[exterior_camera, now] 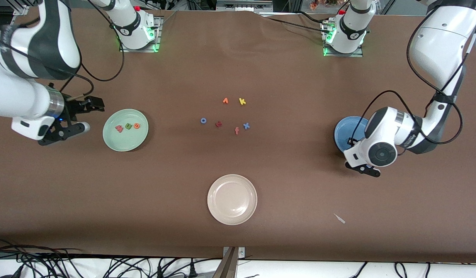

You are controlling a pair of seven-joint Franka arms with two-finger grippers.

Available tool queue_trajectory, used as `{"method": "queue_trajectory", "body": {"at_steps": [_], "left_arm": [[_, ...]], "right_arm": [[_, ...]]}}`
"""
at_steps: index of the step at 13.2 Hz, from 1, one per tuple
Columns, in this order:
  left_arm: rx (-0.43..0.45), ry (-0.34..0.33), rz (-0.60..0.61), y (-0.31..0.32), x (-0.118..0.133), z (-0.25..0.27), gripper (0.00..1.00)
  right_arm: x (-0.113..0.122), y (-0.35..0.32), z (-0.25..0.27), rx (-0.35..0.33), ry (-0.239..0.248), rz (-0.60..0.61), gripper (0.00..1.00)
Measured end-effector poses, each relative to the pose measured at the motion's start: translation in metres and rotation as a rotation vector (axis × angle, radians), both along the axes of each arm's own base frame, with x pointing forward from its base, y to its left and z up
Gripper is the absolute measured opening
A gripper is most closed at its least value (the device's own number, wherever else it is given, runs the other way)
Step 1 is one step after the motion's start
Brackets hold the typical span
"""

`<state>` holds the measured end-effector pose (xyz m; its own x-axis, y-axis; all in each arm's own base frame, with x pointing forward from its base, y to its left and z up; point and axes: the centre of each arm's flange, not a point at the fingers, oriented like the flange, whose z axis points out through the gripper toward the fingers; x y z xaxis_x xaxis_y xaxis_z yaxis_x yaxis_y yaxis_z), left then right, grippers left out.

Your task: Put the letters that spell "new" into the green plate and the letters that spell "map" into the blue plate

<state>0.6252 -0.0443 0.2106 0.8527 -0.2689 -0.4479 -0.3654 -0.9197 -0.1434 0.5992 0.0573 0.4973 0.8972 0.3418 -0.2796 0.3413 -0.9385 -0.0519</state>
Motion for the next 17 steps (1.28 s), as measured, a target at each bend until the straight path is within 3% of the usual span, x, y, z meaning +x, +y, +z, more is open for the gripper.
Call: {"method": "queue_trajectory", "body": {"at_steps": [4, 6, 8, 11, 14, 17], "left_arm": [[-0.070, -0.005, 0.125, 0.034, 0.012, 0.021, 0.86], [-0.090, 0.014, 0.205, 0.062, 0.020, 0.050, 1.00], [-0.091, 0.017, 0.246, 0.078, 0.027, 0.076, 1.00], [-0.164, -0.013, 0.341, 0.100, 0.031, 0.109, 1.00], [-0.216, -0.102, 0.472, 0.128, 0.024, 0.176, 1.00], [-0.232, -0.216, 0.492, 0.107, 0.010, 0.252, 1.00]], "right_arm": [[-0.011, -0.017, 0.048, -0.012, -0.029, -0.011, 1.00], [-0.015, -0.020, 0.055, -0.015, -0.035, -0.012, 1.00], [-0.015, -0.020, 0.054, -0.019, -0.035, -0.013, 1.00], [-0.014, -0.019, 0.057, -0.025, -0.054, -0.037, 1.00], [-0.016, -0.023, 0.069, -0.025, -0.084, -0.102, 1.00], [-0.017, -0.045, 0.084, 0.007, -0.146, -0.126, 1.00]]}}
